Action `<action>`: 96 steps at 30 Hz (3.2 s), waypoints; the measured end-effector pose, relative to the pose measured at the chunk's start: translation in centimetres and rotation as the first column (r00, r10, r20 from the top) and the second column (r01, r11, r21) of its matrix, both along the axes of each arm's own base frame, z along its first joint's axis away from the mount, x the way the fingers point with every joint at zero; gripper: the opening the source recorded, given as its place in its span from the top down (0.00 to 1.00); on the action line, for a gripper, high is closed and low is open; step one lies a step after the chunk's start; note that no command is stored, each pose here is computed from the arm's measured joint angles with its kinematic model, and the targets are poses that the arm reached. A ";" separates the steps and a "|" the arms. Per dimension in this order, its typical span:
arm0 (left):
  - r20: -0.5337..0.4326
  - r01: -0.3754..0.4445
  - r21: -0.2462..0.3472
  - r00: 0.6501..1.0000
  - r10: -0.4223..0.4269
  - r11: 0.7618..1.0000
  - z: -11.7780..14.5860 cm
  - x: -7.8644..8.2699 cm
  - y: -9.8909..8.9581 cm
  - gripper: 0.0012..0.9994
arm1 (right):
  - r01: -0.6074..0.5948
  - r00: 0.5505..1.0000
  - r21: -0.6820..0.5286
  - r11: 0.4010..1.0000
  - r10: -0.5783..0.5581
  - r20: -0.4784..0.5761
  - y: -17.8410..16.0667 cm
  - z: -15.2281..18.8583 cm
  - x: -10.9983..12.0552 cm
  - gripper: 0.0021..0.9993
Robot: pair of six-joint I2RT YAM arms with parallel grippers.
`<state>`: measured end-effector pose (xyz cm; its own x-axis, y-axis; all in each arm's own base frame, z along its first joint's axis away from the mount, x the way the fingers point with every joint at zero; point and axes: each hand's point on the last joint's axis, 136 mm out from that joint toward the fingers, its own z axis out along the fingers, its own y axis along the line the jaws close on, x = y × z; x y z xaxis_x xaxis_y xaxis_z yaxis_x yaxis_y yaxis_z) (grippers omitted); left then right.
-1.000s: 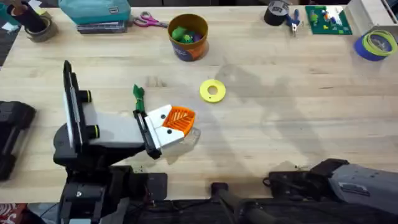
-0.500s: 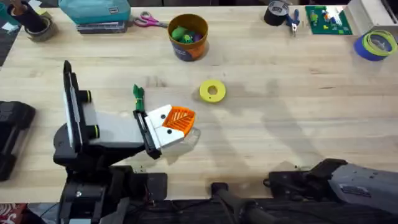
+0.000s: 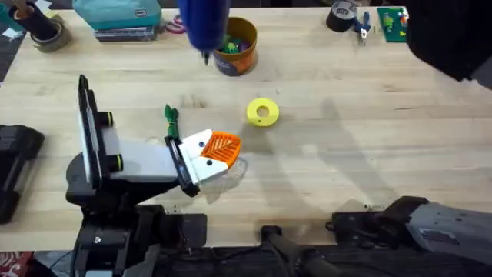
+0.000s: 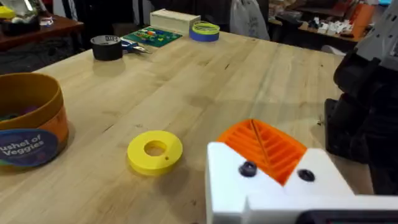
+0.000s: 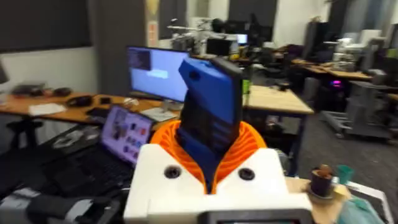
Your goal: Pick up the gripper from the table and insert it into the empty holder that is missing its gripper. Then pick up a screw, insert it into the mounting hole, and use the screwdriver to tighten it. Finally, clean up the table by picking up the vegetable and placing it into the bucket.
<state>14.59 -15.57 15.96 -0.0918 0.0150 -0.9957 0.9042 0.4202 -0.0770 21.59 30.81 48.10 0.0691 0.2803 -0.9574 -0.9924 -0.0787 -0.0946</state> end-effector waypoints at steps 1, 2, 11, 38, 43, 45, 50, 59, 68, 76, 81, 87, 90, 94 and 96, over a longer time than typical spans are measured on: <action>0.000 0.000 0.000 1.000 0.000 1.000 0.0 0.0 0.0 1.00 | -0.019 1.000 -0.006 1.000 0.019 0.004 0.2 -0.1 -0.4 0.98; 0.000 0.000 0.000 1.000 0.000 1.000 0.0 0.0 0.0 1.00 | -0.035 0.999 -0.011 0.999 0.035 0.007 0.3 -0.2 -0.8 0.98; 0.000 0.000 0.000 1.000 0.000 1.000 0.0 0.0 0.0 1.00 | -0.155 0.986 -0.037 0.987 0.157 0.050 1.4 -0.6 -4.0 0.98; 0.000 0.000 0.000 1.000 0.000 1.000 0.0 0.0 0.0 1.00 | -0.231 0.966 -0.041 0.972 0.235 0.106 2.2 -1.9 -6.5 0.98; 0.000 0.000 0.000 1.000 0.000 1.000 0.0 0.0 0.0 1.00 | -0.236 0.965 -0.051 0.970 0.240 0.108 2.5 -2.4 -6.3 0.98; 0.000 0.000 0.000 1.000 0.000 1.000 0.0 0.0 0.0 1.00 | -0.239 0.964 -0.058 0.969 0.244 0.102 2.7 -2.7 -6.1 0.98; 0.000 0.000 0.000 1.000 0.000 1.000 0.0 0.0 0.0 1.00 | -0.249 0.964 -0.079 0.965 0.254 0.071 3.4 -4.0 -5.3 0.98; 0.000 0.000 0.000 1.000 0.000 1.000 0.0 0.0 0.0 1.00 | -0.253 0.964 -0.089 0.963 0.259 0.063 3.7 -4.6 -5.0 0.98; 0.000 0.000 0.000 1.000 0.000 1.000 0.0 0.0 0.0 1.00 | -0.253 0.962 -0.083 0.964 0.259 0.083 3.8 -6.0 -4.9 0.98; 0.000 0.000 0.000 1.000 0.000 1.000 0.0 0.0 0.0 1.00 | -0.259 0.961 -0.067 0.964 0.264 0.083 3.4 -7.4 -5.4 0.98; 0.000 0.000 0.000 1.000 0.000 1.000 0.0 0.0 0.0 1.00 | -0.263 0.962 -0.072 0.962 0.268 0.061 3.4 -7.8 -5.4 0.98; 0.000 0.000 0.000 1.000 0.000 1.000 0.0 0.0 0.0 1.00 | -0.274 0.959 -0.076 0.959 0.278 0.050 3.6 -8.1 -5.7 0.98; 0.000 0.000 0.000 1.000 0.000 1.000 0.0 0.0 0.0 1.00 | -0.287 0.955 -0.075 0.955 0.291 0.050 3.8 -8.1 -6.1 0.98; 0.000 0.000 0.000 1.000 0.000 1.000 0.0 0.0 0.0 1.00 | -0.291 0.955 -0.082 0.953 0.295 0.035 4.2 -8.7 -5.9 0.98; 0.000 0.000 0.000 1.000 0.000 1.000 0.0 0.0 0.0 1.00 | -0.292 0.955 -0.088 0.952 0.295 0.023 4.4 -9.1 -5.6 0.98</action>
<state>14.59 -15.57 15.96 -0.0916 0.0151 -0.9957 0.9042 0.4202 -0.0768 15.96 35.23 38.98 0.0300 0.2138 -0.9764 -0.9204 -0.3750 -0.1104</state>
